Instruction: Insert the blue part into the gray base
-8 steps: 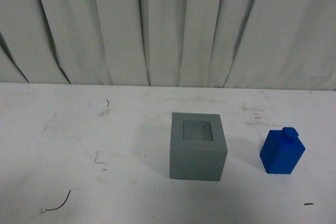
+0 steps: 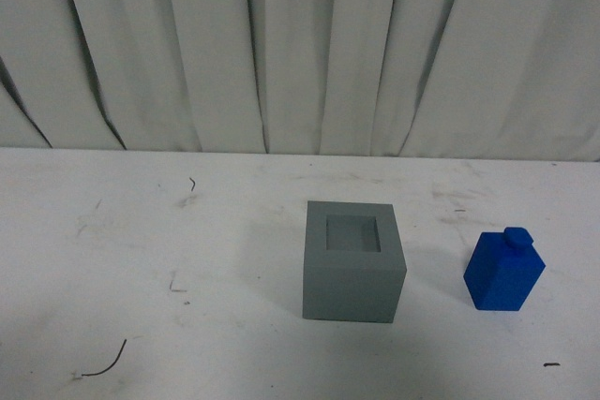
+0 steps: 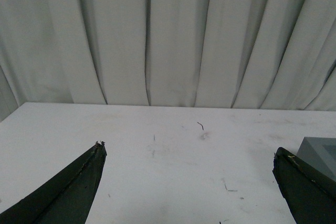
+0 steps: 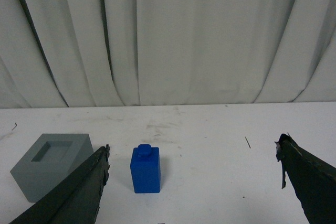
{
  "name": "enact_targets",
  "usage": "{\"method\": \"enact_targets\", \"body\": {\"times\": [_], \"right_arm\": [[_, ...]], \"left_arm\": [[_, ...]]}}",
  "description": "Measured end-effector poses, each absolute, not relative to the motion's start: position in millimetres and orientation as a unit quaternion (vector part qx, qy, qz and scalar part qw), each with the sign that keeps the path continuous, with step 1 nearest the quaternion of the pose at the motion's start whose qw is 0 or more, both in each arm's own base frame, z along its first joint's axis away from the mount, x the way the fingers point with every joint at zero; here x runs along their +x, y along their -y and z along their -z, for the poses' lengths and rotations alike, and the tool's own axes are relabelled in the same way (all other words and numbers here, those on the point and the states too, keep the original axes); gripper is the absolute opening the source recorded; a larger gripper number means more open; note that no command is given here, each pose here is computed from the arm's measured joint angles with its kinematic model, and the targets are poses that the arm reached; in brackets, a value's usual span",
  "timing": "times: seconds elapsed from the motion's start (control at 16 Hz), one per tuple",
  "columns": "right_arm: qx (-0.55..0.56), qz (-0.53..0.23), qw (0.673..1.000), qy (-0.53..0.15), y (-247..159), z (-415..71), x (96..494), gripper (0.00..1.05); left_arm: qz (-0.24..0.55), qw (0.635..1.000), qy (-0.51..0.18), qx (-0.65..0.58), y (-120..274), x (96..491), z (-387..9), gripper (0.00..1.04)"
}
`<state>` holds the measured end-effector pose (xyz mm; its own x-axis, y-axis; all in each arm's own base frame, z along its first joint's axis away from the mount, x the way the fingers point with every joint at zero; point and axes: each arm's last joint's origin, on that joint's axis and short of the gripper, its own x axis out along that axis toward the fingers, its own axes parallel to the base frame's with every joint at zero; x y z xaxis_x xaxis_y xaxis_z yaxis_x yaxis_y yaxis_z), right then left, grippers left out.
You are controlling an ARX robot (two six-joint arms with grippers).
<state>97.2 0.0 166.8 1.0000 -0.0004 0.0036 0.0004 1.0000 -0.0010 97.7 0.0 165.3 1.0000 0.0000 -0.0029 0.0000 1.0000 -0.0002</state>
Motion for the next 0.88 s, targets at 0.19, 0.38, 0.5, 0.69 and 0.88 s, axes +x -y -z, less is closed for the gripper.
{"method": "enact_targets", "body": {"times": [0.19,0.38,0.5,0.69,0.88], "right_arm": [[0.0,0.0,1.0,0.002,0.0,-166.8,97.2,0.98],[0.0,0.0,1.0,0.002,0.0,-166.8,97.2,0.98],[0.0,0.0,1.0,0.002,0.0,-166.8,97.2,0.98],[0.0,0.0,1.0,0.002,0.0,-166.8,97.2,0.98],[-0.001,-0.001,1.0,0.016,0.1,-170.0,98.6,0.98]], "left_arm": [[0.0,1.0,-0.001,0.0,0.0,97.7,-165.3,0.98],[0.0,1.0,-0.001,0.0,0.0,97.7,-165.3,0.98],[0.0,1.0,-0.001,0.0,0.0,97.7,-165.3,0.98],[0.0,1.0,-0.001,0.0,0.0,97.7,-165.3,0.98],[0.0,1.0,-0.001,0.0,0.0,97.7,-165.3,0.98]]}}
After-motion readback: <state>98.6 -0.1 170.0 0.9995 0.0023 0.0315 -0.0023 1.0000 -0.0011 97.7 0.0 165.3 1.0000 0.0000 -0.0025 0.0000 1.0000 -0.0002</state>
